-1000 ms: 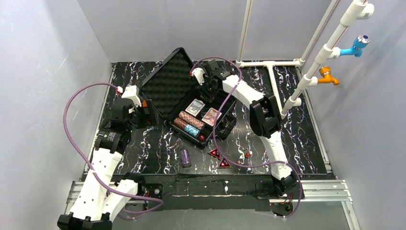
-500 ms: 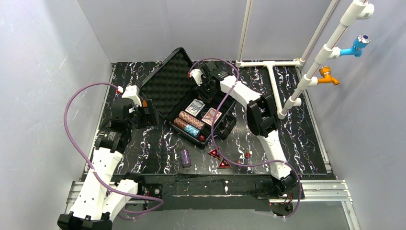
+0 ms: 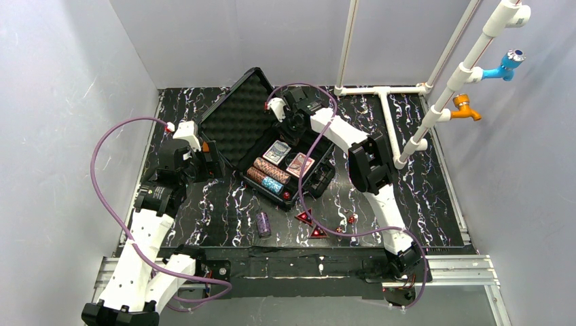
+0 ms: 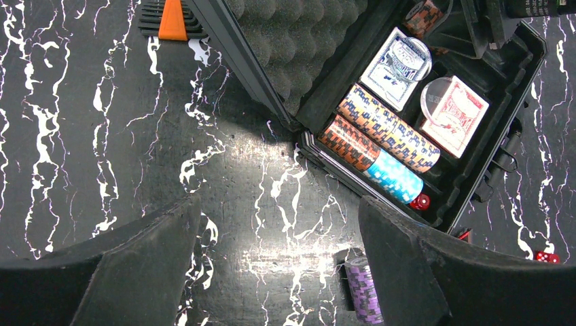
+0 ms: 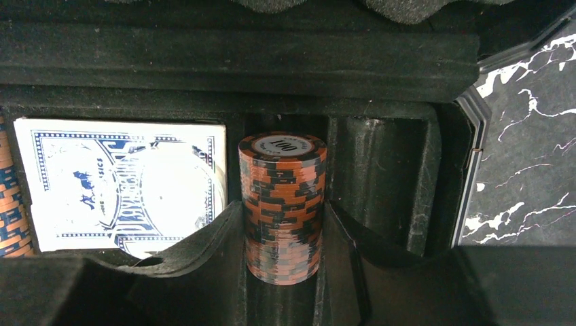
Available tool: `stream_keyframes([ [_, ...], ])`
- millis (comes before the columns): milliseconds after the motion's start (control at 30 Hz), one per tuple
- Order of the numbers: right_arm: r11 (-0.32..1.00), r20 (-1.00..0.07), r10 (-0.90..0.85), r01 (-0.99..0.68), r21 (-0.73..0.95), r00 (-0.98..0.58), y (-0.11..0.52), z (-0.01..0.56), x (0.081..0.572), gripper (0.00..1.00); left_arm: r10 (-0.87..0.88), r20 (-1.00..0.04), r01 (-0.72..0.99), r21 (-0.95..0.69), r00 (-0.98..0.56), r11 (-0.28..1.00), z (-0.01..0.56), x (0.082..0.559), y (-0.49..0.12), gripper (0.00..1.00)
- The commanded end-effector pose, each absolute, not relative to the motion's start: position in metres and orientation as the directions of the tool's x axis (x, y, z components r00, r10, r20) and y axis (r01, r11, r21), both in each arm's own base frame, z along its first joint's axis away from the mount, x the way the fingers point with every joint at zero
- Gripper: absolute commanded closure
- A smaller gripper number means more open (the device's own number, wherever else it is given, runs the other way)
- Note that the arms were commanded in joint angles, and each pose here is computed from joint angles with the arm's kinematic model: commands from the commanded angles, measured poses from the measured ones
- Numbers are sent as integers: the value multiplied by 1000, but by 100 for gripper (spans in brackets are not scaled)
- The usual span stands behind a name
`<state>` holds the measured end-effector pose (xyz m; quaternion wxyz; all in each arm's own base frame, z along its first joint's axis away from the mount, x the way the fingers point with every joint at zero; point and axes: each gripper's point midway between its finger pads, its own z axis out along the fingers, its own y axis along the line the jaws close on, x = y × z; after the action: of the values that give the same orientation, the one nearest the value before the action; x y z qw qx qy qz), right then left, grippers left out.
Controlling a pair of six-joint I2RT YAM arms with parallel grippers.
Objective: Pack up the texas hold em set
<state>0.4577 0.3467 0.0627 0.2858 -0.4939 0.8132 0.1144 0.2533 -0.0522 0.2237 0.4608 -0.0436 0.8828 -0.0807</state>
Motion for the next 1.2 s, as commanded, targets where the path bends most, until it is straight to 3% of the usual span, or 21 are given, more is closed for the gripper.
stream_keyframes([
  [0, 502, -680, -680, -850, -158, -275, 370, 101, 482, 99, -143, -815, 10, -179, -561, 984, 229, 254, -53, 16],
  [300, 505, -676, -684, -847, -167, -275, 374, 96, 482, 97, -143, -816, 10, -179, -560, 984, 229, 254, -53, 16],
  [367, 506, -675, -684, -846, -168, -275, 374, 95, 482, 92, -143, -815, 10, -180, -561, 984, 229, 254, -53, 16],
  [633, 509, -677, -684, -842, -177, -271, 377, 96, 481, 54, -141, -817, 10, -177, -560, 984, 229, 254, -53, 16],
  [933, 515, -692, -675, -834, -196, -255, 377, 111, 483, 35, -142, -816, 11, -178, -560, 984, 229, 254, -53, 16],
  [1167, 523, -702, -671, -823, -221, -238, 374, 128, 484, 32, -143, -815, 11, -180, -561, 984, 229, 254, -54, 16],
])
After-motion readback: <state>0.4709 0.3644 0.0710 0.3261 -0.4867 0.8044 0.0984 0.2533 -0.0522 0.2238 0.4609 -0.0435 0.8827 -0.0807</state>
